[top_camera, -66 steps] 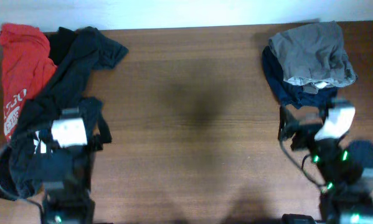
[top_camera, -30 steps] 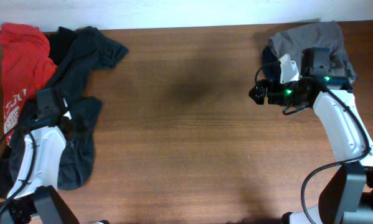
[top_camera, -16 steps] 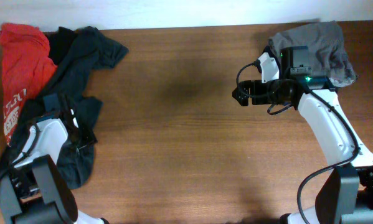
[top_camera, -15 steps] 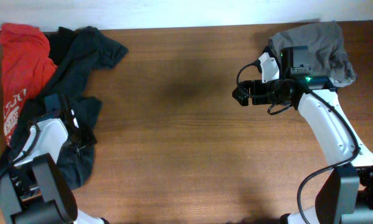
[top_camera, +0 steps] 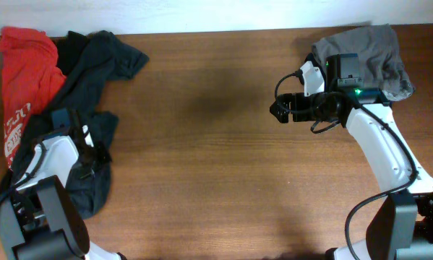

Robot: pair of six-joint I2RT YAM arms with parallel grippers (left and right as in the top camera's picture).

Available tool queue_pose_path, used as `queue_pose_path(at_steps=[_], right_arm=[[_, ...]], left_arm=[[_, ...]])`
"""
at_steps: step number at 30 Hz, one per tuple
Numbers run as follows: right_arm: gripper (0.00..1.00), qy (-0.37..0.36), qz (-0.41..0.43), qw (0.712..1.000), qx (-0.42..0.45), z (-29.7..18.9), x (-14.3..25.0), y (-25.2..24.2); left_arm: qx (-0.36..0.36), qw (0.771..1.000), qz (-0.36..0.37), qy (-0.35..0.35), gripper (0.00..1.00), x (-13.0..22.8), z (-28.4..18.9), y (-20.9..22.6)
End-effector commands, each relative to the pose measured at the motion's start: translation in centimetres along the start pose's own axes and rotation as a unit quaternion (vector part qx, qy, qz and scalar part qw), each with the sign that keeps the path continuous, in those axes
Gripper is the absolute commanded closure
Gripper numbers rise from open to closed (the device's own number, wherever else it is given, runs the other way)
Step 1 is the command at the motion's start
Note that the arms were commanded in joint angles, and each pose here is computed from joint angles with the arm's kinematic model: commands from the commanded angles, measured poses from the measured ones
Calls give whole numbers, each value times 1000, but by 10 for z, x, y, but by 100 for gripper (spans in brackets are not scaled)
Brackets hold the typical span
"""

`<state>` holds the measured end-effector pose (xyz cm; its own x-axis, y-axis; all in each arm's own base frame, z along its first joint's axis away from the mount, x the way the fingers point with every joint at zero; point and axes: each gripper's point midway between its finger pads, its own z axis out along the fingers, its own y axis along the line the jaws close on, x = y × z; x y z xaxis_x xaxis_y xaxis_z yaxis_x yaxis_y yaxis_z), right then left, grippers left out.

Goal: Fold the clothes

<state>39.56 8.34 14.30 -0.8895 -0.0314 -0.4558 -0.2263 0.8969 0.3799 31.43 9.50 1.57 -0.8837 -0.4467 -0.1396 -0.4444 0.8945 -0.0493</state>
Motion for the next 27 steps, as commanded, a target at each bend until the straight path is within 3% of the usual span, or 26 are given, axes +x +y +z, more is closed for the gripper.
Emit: queue_pose_path(at_steps=[1, 7, 13, 18, 23, 24, 27], right_arm=[[0, -9, -11, 1000, -2, -4, -7, 4], [0, -10, -11, 1000, -2, -5, -8, 4], [3, -26, 0, 999, -33, -16, -14, 6], [4, -57, 25, 993, -100, -39, -22, 6], [4, -67, 17, 990, -126, -45, -25, 8], [4, -66, 7, 990, -127, -45, -24, 10], [5, -65, -2, 989, -130, -43, -24, 14]], left_arm=[[91, 995, 16, -45, 99, -39, -29, -43], [165, 971, 86, -151, 99, -101, -108, -116], [224, 917, 166, -285, 99, -140, -212, -202], [289, 839, 220, -404, 99, -147, -315, -273], [346, 764, 251, -483, 99, -131, -386, -323], [363, 740, 258, -503, 99, -124, -406, -336], [385, 707, 266, -531, 99, -113, -435, -350]])
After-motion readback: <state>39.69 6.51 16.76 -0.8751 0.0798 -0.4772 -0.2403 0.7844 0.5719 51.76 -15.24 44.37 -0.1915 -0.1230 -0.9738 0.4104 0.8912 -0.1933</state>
